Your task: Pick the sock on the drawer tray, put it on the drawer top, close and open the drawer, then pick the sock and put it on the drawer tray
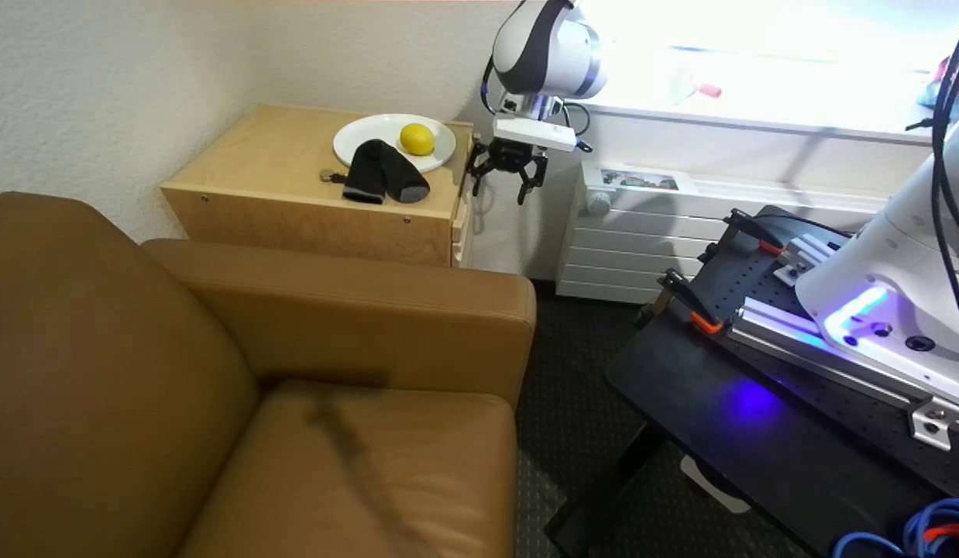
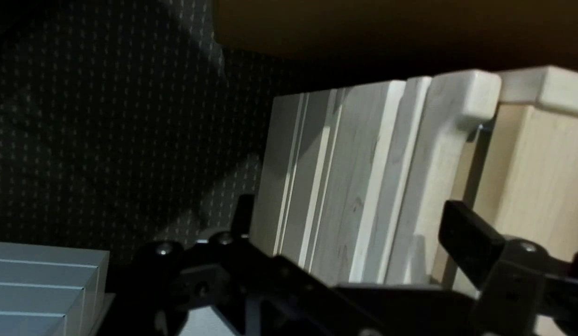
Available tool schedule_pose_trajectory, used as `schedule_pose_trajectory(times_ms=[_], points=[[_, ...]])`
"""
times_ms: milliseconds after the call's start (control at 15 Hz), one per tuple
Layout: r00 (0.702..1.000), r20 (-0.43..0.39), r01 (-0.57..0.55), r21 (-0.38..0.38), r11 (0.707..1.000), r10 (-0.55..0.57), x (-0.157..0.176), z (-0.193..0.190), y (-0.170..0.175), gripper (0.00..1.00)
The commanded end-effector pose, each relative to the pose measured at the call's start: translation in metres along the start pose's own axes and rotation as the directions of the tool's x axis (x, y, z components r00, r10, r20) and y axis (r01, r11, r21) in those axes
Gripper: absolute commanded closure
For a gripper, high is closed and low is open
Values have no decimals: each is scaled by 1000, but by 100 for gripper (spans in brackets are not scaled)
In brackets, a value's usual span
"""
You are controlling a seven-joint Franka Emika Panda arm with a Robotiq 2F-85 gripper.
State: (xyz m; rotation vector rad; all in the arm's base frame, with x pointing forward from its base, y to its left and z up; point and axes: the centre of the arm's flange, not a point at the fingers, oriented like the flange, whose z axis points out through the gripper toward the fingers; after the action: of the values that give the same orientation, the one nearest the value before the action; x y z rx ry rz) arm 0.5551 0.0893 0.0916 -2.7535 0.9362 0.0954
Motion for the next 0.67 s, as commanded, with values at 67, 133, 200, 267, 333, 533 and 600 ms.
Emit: schedule_pose_trajectory(times_ms=[67,133,200,267,333,533,600], points=[[1000,12,18,-11,1000,-18,-7,4,4,0],[1000,11,19,-11,1000,-18,-7,4,3,0],[1000,10,19,-10,1000,-19,-6,4,2,0],[1000,-17,-13,-2,1000,12,1,12,-5,0],[999,-22,-23,4,1000,23,3,16,-9,0],[997,-38,-64,-15,998,63,8,35,-22,0],[997,-38,-71,-28,997,70,9,42,-26,0]])
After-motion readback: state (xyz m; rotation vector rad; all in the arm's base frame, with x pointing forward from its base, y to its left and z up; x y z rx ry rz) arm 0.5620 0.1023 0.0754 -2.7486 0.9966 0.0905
